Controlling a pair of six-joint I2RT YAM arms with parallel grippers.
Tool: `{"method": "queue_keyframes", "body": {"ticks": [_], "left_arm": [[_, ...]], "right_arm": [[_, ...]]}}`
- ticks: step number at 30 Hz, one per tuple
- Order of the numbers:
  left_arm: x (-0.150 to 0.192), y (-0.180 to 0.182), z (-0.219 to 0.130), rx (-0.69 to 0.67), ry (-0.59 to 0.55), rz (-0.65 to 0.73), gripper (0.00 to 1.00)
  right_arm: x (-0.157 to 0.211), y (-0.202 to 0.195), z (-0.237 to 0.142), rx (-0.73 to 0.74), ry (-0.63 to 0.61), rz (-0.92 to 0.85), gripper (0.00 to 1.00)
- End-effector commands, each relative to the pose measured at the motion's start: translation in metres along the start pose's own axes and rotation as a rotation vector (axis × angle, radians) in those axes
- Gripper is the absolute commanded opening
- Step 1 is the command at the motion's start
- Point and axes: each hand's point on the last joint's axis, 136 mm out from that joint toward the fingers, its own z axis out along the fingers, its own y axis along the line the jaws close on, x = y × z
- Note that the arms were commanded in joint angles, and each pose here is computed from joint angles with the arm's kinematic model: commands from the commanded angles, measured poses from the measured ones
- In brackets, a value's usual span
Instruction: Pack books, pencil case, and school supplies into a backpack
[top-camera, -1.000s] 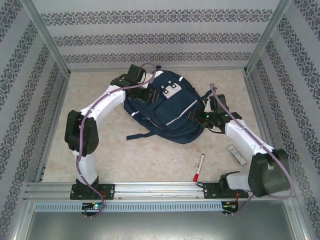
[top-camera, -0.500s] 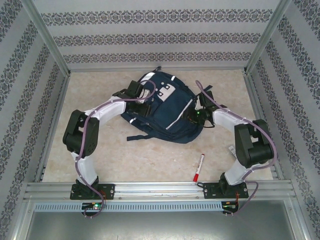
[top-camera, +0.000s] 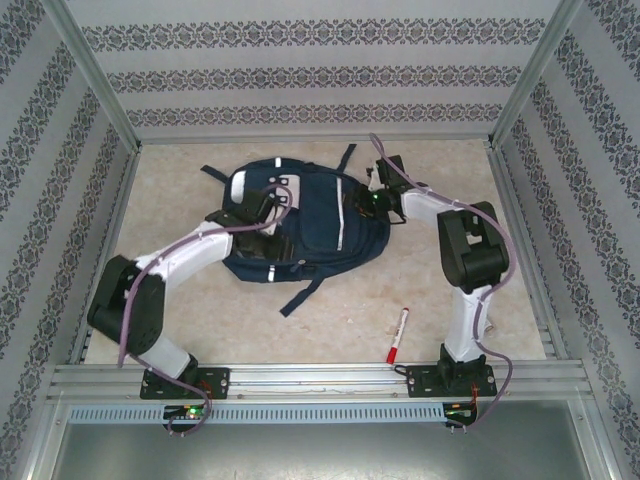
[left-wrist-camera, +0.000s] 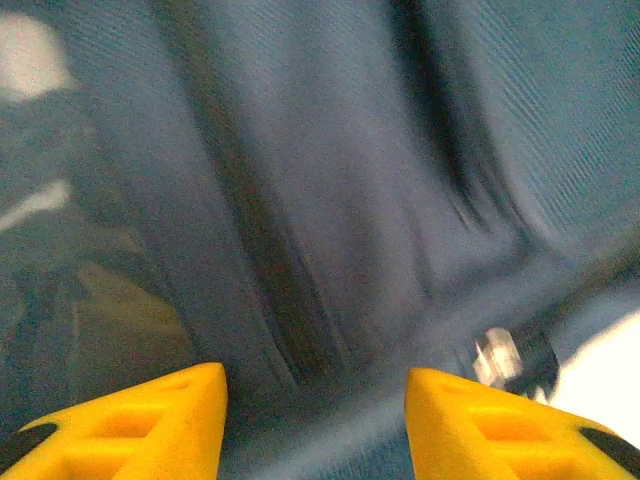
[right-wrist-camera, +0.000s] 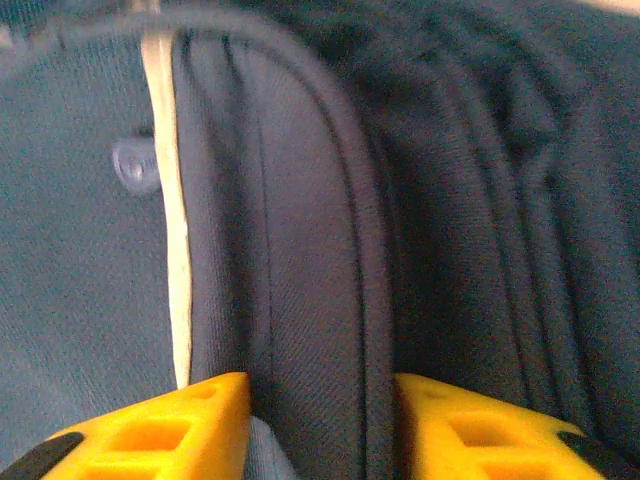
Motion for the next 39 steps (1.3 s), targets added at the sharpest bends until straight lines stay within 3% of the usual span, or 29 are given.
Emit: {"method": "queue_keyframes", "body": {"ticks": [1,5,9,15,18,24,31,39], "left_arm": [[0.039,-0.030,-0.028,0.088,0.120,-0.058,0.51],[0.025,-0.022,-0.068,0.026,0.005,-0.027,0.54],[0.016,0.006,-0.088,-0.055,-0.084,-0.155,0.54],[0.012,0.037,-0.071,-0.084,-0.081,-0.338,0.54],[0.012,0.052,-0.060,-0.082,-0.061,-0.446,0.54],[0.003,0.092,-0.045,-0.109,-0.083,-0.632,0.54],[-0.008,0.109,-0.031,-0.105,-0.130,-0.756,0.54],[0.008,0.111,-0.008,-0.100,-0.062,-0.793,0.54]], "right_arm": [[-0.010,0.025,0.004,0.002,-0.045,-0.056,0.45],[-0.002,0.027,-0.030,0.105,-0.085,-0.059,0.47],[0.044,0.023,-0.060,0.182,-0.051,-0.092,0.47],[0.156,0.072,-0.068,0.114,0.173,-0.261,0.43],[0.191,0.102,-0.060,0.115,0.200,-0.371,0.42],[0.190,0.100,-0.041,0.380,0.090,-0.447,0.47],[0.197,0.103,-0.032,0.448,0.089,-0.464,0.49],[0.209,0.100,-0.016,0.509,0.139,-0.523,0.51]]}}
